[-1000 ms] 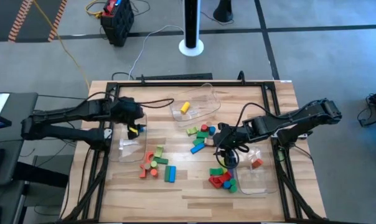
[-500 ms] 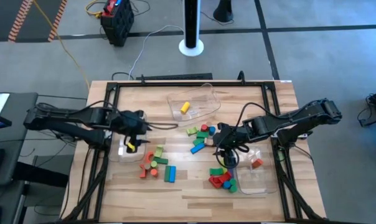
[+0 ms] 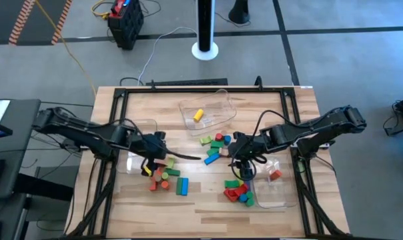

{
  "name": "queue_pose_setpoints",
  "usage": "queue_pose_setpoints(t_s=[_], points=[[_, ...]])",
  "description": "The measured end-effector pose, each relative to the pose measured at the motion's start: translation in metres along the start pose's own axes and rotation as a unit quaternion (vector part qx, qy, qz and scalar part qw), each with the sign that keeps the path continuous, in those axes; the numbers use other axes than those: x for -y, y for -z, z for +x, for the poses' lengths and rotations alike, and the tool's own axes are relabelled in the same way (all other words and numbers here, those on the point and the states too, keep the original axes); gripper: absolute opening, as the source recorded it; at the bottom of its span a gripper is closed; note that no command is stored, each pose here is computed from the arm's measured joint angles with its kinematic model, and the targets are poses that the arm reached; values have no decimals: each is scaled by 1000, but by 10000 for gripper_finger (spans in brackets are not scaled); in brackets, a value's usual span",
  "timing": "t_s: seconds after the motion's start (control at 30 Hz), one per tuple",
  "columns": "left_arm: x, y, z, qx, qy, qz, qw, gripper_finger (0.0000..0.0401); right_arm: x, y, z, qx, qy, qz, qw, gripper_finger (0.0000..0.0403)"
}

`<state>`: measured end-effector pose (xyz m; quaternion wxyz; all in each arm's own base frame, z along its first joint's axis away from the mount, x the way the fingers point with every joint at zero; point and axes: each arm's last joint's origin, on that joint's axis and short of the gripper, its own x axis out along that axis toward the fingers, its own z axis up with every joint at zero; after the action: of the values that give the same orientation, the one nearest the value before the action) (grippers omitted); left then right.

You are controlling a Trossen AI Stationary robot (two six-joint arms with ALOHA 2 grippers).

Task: Sort blocks by size
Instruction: Put the green rectangular block into the right transparent bin

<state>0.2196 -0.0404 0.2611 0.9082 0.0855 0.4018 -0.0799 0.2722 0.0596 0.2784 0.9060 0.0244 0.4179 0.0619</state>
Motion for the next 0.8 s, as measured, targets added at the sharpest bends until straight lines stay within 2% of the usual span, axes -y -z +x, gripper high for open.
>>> queue_pose_setpoints(t_s=[0.27,0.8], points=[[2,2,29,-46,3,-1,999,245,0,0,0,0,0,2,1000,195],[3,0,56,-60,3,-10,998,245,0,2,0,-9,1,6,1000,195]])
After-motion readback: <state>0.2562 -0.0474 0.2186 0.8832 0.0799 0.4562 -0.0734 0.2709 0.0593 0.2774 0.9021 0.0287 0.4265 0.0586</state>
